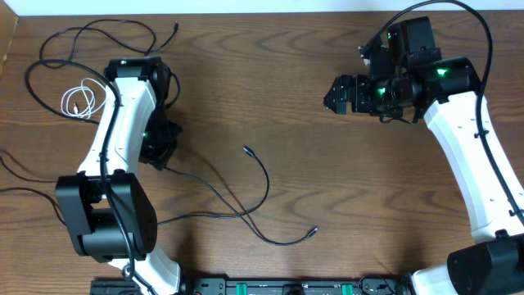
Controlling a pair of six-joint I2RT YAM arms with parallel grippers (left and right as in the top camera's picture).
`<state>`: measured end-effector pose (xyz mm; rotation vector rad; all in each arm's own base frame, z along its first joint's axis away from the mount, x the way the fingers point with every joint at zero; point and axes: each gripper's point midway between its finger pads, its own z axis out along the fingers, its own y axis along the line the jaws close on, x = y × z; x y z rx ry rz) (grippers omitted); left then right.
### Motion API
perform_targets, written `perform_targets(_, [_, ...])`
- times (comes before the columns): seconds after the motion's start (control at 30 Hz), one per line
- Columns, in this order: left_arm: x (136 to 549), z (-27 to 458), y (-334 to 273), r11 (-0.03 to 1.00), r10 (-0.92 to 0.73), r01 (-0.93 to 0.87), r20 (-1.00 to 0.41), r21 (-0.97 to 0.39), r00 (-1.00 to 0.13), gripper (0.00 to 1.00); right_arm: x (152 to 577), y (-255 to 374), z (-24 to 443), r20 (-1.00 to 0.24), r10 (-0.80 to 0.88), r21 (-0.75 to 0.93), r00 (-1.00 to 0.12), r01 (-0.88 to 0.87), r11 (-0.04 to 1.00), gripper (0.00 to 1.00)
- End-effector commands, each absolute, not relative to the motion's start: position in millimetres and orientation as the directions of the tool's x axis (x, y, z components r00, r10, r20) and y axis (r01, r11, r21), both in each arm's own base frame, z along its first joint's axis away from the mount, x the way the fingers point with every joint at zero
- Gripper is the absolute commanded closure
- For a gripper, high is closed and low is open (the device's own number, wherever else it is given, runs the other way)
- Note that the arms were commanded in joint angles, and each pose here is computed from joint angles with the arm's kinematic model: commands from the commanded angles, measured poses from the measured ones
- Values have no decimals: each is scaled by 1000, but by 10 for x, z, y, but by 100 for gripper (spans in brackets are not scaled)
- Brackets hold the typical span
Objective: Untangle cables
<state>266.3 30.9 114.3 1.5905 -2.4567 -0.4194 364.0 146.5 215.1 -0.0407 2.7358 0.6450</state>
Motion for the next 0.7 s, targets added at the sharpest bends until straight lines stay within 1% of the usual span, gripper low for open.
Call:
perform_targets(0.0, [2517,1054,313,335,-933,-860,10,385,-360,92,3632,1491,2111,-314,31,426,-949,-112,898,1])
perform_targets(0.07, [2480,990,311,336,-933,-855,15,395,-359,92,3645,1493,2117,-320,32,427,-947,-114,897,1])
perform_targets(0.1, [2481,953,298,337,-934,-857,20,389,-357,86,3654,1495,2121,-324,32,427,-946,-116,897,1])
perform_targets(0.13, [2475,923,281,337,-935,-858,29,386,-354,74,3663,1498,2126,-328,32,428,-944,-118,896,1])
perform_targets(0.17, [2463,901,255,338,-936,-859,43,384,-349,65,3671,1500,2130,-331,33,429,-943,-119,896,1])
perform_targets(0.23, [2482,863,194,348,-935,-865,74,362,-346,38,3679,1502,2135,-335,33,429,-942,-121,895,1])
perform_targets(0.27, [2482,860,177,357,-933,-863,86,358,-350,33,3679,1504,2135,-335,33,429,-942,-121,895,1])
perform_targets(0.33, [2481,859,142,358,-933,-865,104,351,-344,18,3670,1512,2132,-326,45,434,-944,-108,894,1])
perform_targets(0.4, [2489,855,89,402,-916,-854,145,331,-375,16,3654,1534,2129,-320,45,436,-947,-105,894,1])
perform_targets(0.43, [2510,847,62,444,-896,-840,167,311,-412,16,3647,1547,2129,-319,42,437,-947,-108,893,1])
perform_targets(0.53, [2588,820,-4,619,-784,-751,227,230,-577,16,3613,1606,2124,-316,25,435,-948,-122,892,1])
perform_targets(0.63, [2601,816,-101,780,-624,-602,271,168,-733,16,3604,1695,2138,-329,4,436,-944,-148,888,1])
perform_targets(0.67, [2600,816,-128,803,-595,-575,276,159,-754,16,3605,1712,2141,-332,0,436,-943,-154,887,1])
